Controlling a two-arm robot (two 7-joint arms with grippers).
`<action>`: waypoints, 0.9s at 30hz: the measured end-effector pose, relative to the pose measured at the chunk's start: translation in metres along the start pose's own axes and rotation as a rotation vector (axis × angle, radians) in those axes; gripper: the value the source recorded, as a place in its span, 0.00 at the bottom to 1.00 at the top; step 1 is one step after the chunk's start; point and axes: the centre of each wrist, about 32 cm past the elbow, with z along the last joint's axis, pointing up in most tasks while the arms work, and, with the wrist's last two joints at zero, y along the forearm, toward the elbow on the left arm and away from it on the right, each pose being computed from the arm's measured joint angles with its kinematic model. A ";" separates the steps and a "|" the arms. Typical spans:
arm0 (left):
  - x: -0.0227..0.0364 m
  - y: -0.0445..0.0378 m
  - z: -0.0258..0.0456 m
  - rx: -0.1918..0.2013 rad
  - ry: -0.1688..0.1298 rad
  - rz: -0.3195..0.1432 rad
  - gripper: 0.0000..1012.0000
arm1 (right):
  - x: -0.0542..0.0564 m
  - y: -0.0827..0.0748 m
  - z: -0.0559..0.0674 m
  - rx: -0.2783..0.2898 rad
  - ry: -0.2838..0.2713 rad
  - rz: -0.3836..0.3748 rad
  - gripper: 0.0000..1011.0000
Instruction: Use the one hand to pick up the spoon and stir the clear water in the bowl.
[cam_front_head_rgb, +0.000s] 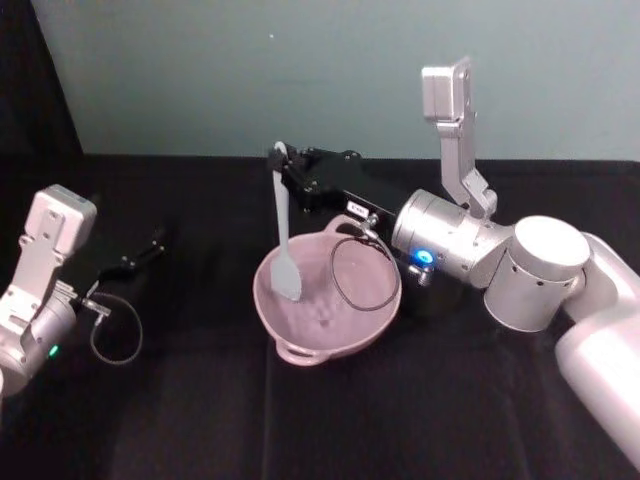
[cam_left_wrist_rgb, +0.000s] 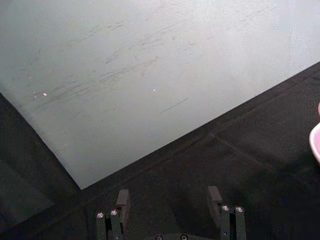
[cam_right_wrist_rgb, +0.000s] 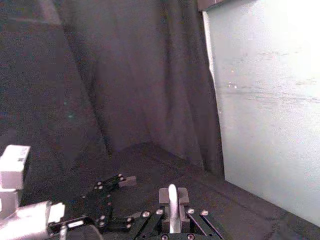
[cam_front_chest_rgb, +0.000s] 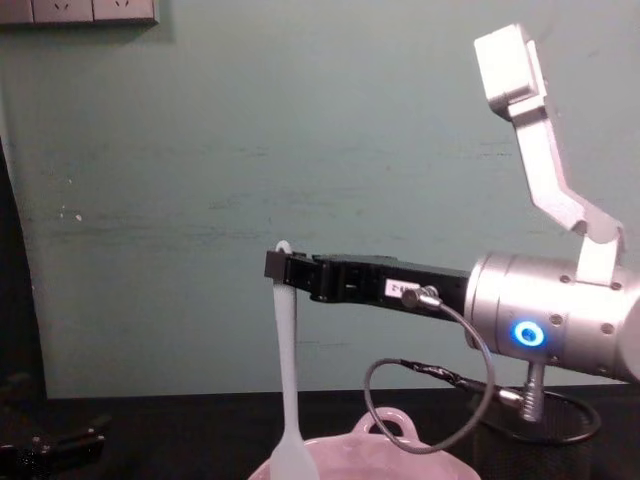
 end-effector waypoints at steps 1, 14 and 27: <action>0.0000 0.0000 0.0000 0.000 0.000 0.000 1.00 | 0.002 0.003 0.000 0.001 0.000 -0.004 0.11; 0.0000 0.0000 0.0000 0.000 0.000 0.000 1.00 | 0.024 -0.006 0.007 0.002 -0.013 -0.073 0.11; 0.0000 0.0000 0.0000 0.000 0.000 0.000 1.00 | 0.022 -0.050 0.007 0.011 -0.018 -0.151 0.11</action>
